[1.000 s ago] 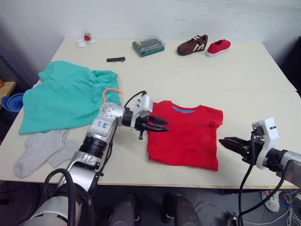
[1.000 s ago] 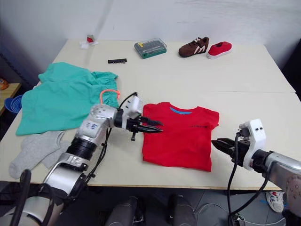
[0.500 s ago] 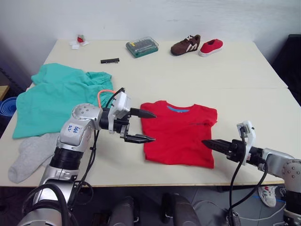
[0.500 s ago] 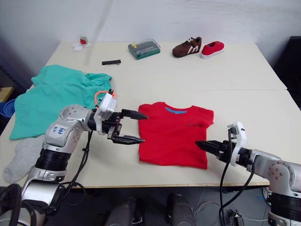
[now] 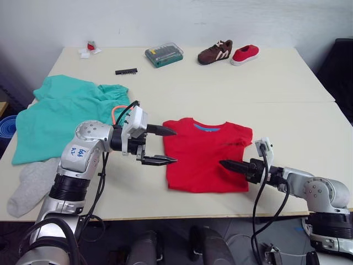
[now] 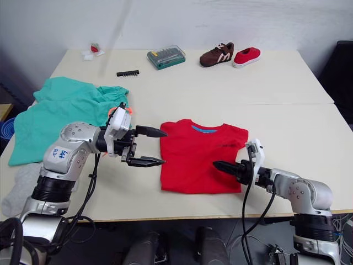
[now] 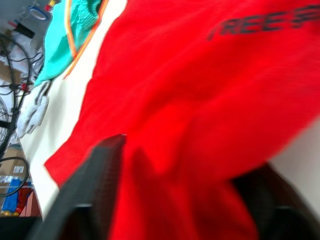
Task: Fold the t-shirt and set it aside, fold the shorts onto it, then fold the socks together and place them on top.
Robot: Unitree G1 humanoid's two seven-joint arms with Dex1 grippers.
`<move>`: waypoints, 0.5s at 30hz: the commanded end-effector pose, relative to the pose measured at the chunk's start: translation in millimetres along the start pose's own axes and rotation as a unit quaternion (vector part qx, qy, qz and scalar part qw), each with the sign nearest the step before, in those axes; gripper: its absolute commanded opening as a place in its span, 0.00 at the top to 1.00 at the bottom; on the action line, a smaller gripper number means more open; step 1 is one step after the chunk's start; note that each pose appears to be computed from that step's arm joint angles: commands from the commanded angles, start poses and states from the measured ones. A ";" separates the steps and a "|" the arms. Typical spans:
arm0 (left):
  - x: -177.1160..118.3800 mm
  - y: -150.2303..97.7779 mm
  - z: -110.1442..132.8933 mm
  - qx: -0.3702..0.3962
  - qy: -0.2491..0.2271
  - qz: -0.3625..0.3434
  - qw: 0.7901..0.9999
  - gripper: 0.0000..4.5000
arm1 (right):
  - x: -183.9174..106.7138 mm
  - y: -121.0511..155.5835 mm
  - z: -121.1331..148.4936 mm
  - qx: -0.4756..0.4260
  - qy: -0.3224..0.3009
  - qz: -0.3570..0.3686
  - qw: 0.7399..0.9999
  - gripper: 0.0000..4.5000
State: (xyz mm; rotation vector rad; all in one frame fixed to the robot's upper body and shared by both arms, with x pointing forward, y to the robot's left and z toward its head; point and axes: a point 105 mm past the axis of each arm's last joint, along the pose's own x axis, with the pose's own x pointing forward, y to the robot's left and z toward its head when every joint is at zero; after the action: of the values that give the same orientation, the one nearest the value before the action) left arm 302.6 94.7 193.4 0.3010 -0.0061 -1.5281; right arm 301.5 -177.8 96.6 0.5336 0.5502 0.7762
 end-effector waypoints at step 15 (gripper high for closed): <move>8.2 2.3 -2.5 0.031 0.001 -0.014 0.999 0.00 | -144.6 -58.4 2.3 0.039 -0.022 -0.223 0.974 0.99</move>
State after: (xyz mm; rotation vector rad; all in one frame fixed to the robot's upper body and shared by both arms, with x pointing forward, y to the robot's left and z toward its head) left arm 306.1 89.7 185.3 0.3324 -0.0176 -1.5482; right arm 251.9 -293.6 90.2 0.4923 0.6656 0.4175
